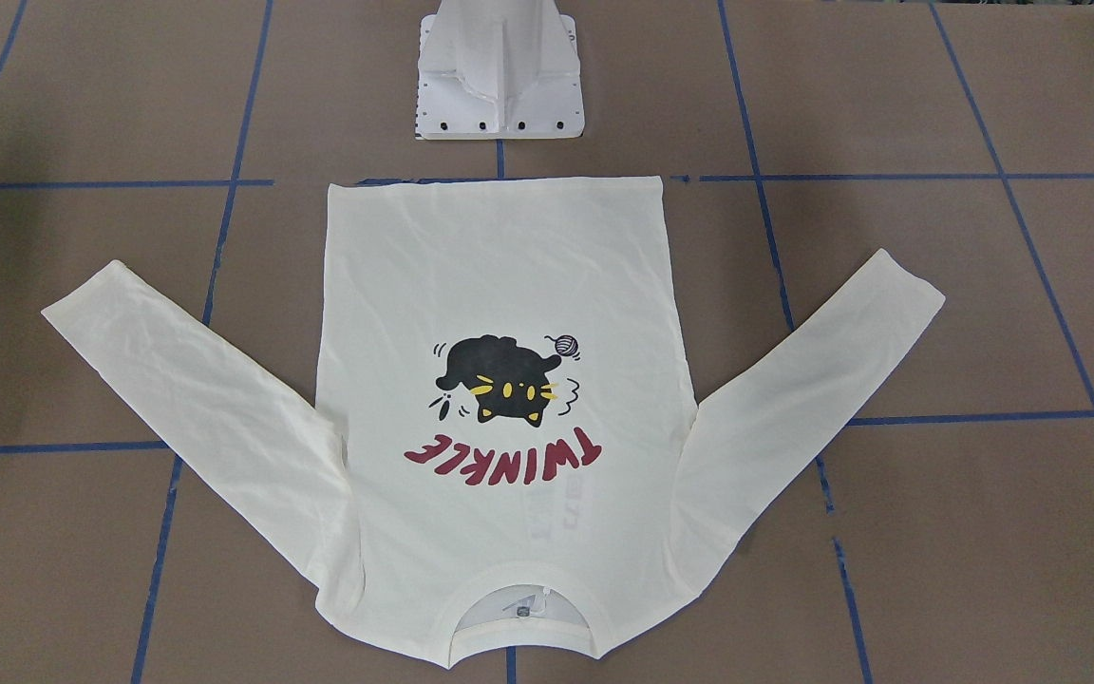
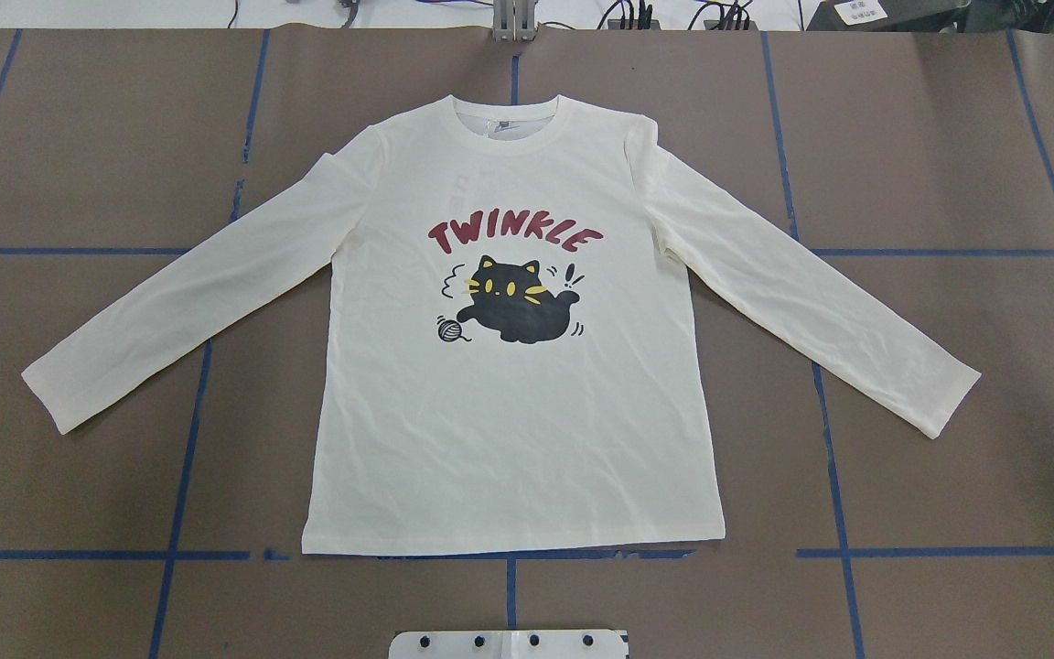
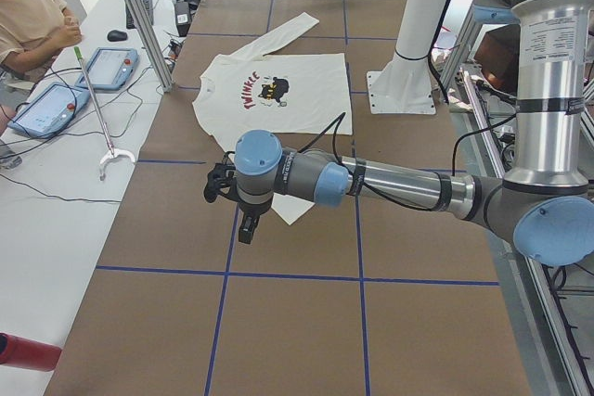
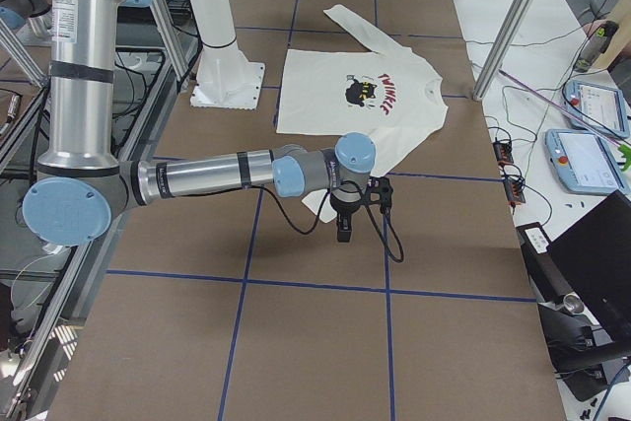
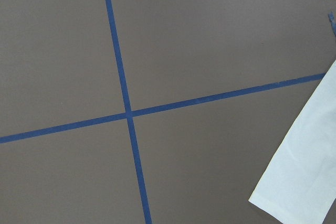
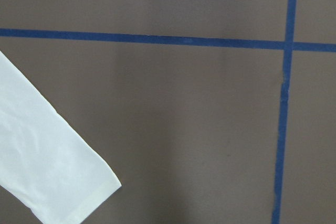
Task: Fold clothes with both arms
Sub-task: 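Move the right gripper in toward the sleeve nearest it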
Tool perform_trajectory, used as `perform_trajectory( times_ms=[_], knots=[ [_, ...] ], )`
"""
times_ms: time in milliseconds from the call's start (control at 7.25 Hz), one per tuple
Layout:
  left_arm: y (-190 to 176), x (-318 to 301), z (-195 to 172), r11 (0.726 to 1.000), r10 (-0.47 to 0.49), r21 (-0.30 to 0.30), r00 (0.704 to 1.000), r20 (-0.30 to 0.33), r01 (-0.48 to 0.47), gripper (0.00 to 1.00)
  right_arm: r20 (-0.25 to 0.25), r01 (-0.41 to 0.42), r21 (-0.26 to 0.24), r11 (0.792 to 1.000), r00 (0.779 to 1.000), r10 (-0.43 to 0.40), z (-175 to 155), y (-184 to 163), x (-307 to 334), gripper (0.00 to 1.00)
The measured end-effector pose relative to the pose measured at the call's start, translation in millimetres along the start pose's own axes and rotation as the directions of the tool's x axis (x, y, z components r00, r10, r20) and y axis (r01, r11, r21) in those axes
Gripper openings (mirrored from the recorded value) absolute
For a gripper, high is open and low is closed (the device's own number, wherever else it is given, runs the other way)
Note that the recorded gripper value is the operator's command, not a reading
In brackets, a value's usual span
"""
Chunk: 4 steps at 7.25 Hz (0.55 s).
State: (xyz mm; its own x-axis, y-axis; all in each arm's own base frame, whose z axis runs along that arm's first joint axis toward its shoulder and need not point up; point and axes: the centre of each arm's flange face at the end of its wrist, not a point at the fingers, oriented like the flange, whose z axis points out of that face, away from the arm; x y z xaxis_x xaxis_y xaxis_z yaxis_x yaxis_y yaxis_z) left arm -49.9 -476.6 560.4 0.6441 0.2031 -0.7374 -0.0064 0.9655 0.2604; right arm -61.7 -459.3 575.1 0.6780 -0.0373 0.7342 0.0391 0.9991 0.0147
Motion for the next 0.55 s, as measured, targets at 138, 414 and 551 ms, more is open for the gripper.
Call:
perform_trajectory(
  times_ms=[138, 414, 551],
  knots=[
    [0, 2, -1, 1.000, -0.001, 0.002, 1.000, -0.001, 0.001, 1.00, 0.019, -0.024, 0.019, 1.000, 1.000, 0.023, 13, 1, -22, 1.00],
    [0, 3, 0, 1.000, -0.004, 0.001, 1.000, -0.002, 0.004, 1.00, 0.034, -0.114, 0.055, 0.992, 0.993, 0.112, 55, 7, -61, 0.92],
    [-1, 3, 0, 1.000, -0.007, 0.001, 1.000, -0.003, 0.007, 1.00, 0.045, -0.162, 0.060, 0.985, 0.986, 0.159, 84, 11, -65, 0.90]
  ],
)
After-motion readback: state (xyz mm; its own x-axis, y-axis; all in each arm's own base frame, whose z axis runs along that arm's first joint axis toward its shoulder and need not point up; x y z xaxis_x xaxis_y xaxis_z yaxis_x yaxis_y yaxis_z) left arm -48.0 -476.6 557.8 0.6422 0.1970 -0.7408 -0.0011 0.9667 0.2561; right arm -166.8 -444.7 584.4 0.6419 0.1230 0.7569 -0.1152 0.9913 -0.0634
